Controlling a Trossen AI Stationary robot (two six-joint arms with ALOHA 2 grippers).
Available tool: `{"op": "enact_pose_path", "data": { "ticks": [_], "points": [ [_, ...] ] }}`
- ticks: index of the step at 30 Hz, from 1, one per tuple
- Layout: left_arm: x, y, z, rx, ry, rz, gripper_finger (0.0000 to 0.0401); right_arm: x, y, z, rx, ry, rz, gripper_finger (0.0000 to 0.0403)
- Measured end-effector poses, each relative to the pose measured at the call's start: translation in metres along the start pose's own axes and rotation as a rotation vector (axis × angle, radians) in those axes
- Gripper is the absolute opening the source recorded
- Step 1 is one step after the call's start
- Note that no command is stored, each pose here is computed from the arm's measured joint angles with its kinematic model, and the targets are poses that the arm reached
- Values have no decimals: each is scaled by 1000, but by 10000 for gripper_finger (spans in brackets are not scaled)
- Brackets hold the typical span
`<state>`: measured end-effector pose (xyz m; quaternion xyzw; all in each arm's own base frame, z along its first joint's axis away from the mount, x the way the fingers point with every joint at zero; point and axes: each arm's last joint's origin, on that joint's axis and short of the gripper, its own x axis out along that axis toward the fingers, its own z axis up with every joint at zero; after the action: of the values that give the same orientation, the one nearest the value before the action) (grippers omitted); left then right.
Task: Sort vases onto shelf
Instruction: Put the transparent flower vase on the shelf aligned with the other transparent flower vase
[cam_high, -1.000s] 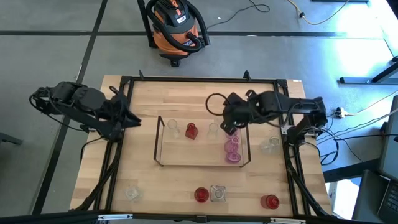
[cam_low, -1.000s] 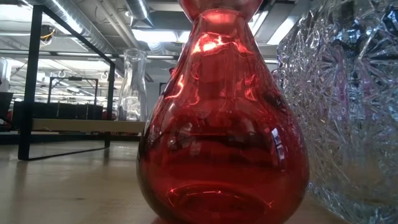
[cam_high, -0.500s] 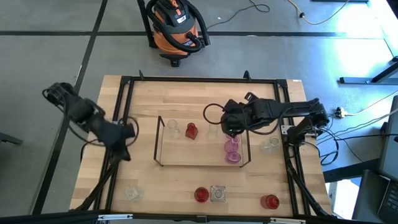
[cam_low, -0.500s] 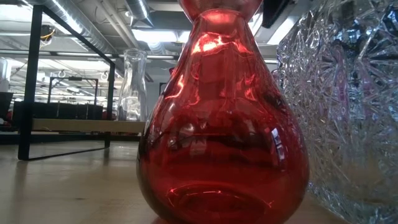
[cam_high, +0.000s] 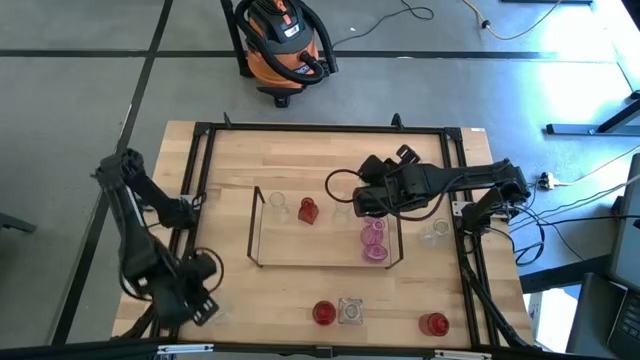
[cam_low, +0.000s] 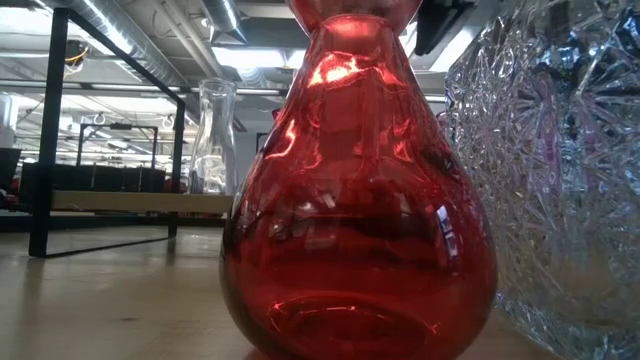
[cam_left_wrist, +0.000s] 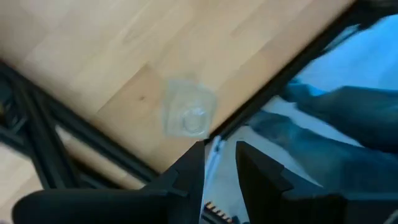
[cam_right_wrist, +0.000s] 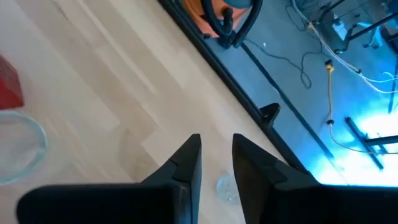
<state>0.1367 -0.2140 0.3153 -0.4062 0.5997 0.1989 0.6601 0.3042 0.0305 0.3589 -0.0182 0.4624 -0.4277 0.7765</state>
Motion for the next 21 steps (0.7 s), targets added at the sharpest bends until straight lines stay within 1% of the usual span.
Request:
{"op": "enact_pose_path", "data": {
  "ticks": [4,10,13,17,19,21],
  "points": [
    [22,-5,-8,20,30,112,100,1,0,2,12,-14,-2,74],
    [46,-12,-11,18,21,192,149,3,-1,3,-11,-8,-1,74],
    [61,-9,-10,-36,73,194,161,3,-1,3,-26,-8,1,74],
    [83,-2,-10,-117,118,103,163,3,-1,4,-22,-10,4,74],
    [89,5,-10,-152,111,115,163,3,-1,4,-24,-10,4,74],
    [90,11,-9,-178,86,154,163,3,-1,3,-27,-10,4,74]
  ]
}}
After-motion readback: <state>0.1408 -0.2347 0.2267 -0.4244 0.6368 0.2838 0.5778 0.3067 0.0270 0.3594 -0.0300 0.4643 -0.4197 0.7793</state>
